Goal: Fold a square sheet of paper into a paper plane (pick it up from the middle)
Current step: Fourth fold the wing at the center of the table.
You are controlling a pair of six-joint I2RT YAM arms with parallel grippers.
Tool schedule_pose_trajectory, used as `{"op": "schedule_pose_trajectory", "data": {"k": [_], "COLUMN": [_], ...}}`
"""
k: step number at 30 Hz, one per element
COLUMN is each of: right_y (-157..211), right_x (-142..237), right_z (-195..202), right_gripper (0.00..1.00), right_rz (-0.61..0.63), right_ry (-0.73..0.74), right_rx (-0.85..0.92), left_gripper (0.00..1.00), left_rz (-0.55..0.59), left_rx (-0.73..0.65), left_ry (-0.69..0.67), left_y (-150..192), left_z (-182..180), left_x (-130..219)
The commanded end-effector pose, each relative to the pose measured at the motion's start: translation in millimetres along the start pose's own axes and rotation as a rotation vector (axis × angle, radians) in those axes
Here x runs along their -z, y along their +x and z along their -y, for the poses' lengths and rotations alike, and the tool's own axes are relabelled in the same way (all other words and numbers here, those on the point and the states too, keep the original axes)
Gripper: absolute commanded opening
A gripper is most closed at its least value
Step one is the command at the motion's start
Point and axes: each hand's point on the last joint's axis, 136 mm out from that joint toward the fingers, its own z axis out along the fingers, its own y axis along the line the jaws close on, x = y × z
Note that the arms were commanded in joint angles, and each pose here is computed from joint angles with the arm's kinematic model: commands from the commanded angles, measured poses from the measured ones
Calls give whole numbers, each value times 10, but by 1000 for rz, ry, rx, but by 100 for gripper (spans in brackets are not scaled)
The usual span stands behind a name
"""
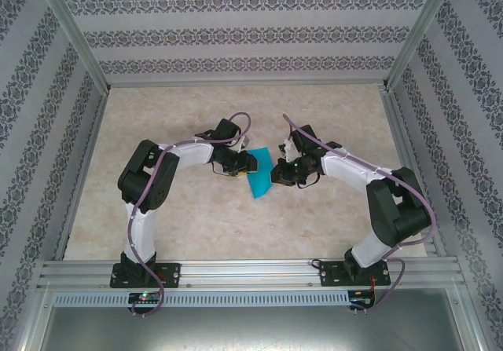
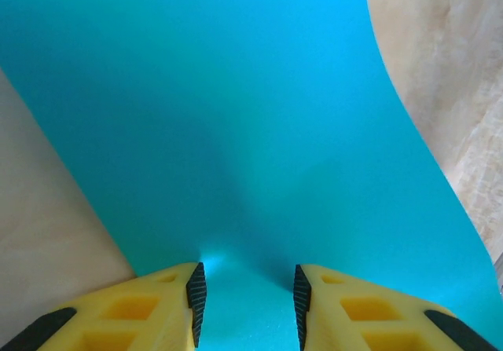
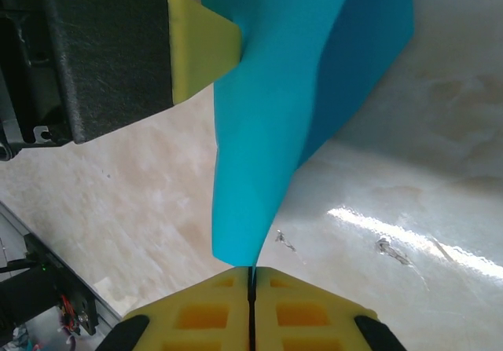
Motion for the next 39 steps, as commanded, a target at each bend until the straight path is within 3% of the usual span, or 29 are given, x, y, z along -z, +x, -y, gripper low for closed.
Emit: {"op": "schedule_pose_trajectory", "data": {"k": [1,12,20,29,39], "right_y": [-6,71,13,-20,-41], "right_x": [-75,-167,-103,-36,-30], "right_z": [-41,122,42,132,84], "right_gripper": [7,7,7,7,7], "right_rz": [-20,-55,-19,-1,0], "right_ry": [-30,7,-129,-155,-181], "right_rx": [-11,-56,-130,-170,-165], "left_gripper": [39,38,34,30,24], "left_rz": [-50,-64,-74,-102,-163], "left_rx": [-17,-28,-69,-135,-115], "left_ry": [-12,-19,-9,22,-17], "left_y": [104,126,96,109,206], "left_z": [-36,-51,97,360,175], "left_x": [-89,-94,-22,-16,-240]}}
